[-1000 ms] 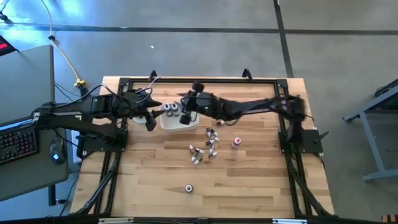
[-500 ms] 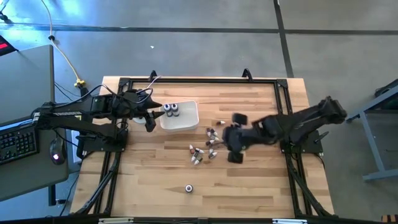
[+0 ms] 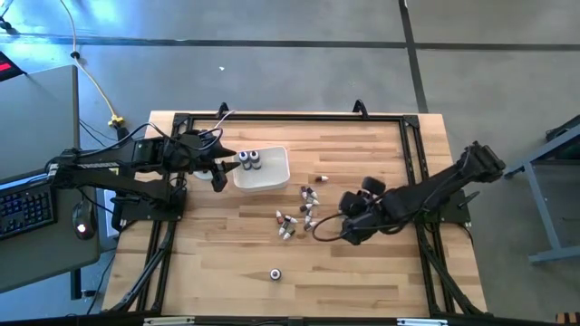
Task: Pick & Place food coloring
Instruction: Put the large pink food coloring bottle into the white bin
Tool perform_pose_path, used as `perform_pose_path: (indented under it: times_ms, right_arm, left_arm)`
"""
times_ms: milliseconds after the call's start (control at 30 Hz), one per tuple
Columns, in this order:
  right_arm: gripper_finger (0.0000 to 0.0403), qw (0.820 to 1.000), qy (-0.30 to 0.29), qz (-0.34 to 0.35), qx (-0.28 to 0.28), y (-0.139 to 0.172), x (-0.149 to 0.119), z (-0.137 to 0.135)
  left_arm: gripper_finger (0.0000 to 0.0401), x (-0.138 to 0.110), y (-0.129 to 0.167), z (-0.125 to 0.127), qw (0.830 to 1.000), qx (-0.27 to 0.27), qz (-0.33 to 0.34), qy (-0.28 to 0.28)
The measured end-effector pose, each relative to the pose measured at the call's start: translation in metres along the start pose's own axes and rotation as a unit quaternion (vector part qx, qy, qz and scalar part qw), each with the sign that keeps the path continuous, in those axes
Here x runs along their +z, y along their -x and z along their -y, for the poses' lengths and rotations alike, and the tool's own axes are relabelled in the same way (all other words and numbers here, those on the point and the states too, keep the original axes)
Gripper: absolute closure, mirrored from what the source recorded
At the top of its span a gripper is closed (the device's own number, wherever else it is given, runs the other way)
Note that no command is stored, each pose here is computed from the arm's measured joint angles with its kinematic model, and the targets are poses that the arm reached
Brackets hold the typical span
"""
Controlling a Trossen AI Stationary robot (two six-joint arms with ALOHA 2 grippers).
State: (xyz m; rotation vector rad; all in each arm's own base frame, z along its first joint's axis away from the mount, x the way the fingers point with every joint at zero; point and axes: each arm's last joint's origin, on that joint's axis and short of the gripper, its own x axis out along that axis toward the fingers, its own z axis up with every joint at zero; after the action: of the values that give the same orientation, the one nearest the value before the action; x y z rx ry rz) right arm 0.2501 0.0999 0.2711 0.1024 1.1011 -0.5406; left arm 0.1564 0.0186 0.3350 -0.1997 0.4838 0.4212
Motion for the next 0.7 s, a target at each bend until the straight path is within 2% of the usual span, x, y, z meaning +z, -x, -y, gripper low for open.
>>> perform_pose_path:
  times_ms: [200,467,700]
  right_arm:
    - [0.0258,1.000,-0.022,-0.008,-0.019,-0.040,-0.011,0.007]
    - [0.0258,0.999,-0.033,-0.028,-0.032,-0.064,-0.010,0.023]
    - [0.0281,1.000,-0.014,-0.025,0.008,-0.072,-0.002,0.024]
  left_arm:
    - [0.0225,0.000,0.000,0.000,1.000,0.000,0.001,0.001]
    - [0.0225,0.000,0.000,0.000,1.000,0.000,0.001,0.011]
    - [0.0225,0.000,0.000,0.000,1.000,0.000,0.000,0.011]
